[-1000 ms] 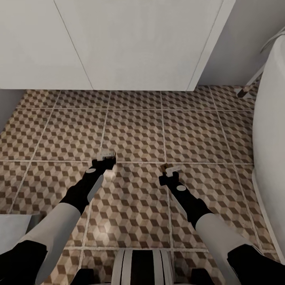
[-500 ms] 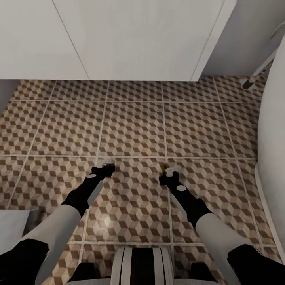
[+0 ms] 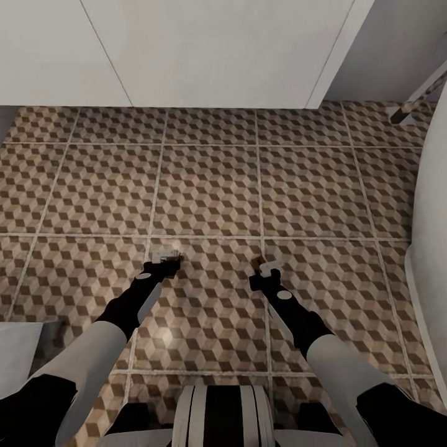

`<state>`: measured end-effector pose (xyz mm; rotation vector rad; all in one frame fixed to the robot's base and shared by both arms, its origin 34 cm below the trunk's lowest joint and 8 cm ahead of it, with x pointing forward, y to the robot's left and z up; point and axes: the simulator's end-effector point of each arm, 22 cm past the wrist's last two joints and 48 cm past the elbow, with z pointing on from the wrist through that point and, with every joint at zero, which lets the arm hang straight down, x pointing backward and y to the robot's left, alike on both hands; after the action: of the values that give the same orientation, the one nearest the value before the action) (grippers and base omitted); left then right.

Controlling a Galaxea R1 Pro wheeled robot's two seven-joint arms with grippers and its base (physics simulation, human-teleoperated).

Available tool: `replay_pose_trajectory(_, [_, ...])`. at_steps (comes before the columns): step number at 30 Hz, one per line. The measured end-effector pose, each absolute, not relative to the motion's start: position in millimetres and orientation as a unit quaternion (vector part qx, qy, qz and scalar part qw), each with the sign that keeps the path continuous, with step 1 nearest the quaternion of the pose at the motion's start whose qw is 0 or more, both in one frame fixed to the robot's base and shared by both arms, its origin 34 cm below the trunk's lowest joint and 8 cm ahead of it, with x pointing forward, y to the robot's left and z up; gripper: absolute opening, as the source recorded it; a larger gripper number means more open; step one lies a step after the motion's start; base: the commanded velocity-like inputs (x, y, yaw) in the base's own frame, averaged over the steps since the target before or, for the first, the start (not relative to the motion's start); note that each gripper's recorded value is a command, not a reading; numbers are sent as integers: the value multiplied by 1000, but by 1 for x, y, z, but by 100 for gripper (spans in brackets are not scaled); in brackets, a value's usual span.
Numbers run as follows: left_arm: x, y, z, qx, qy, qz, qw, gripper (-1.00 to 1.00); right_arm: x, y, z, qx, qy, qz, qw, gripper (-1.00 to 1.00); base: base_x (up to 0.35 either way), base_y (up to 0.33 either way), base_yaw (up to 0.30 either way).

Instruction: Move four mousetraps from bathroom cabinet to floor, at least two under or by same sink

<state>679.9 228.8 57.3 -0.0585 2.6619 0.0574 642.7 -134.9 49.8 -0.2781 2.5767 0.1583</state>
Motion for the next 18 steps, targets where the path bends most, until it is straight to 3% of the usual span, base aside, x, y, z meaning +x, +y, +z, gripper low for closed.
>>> replay_pose_trajectory(10, [707, 220, 77, -21, 961, 12, 275, -100, 673, -126, 74, -96, 928, 70, 352, -100, 0, 0, 0])
replay_pose_trajectory(18, [732, 190, 101, 14, 946, -8, 323, -100, 678, -124, 78, -99, 923, 71, 366, -100, 0, 0, 0])
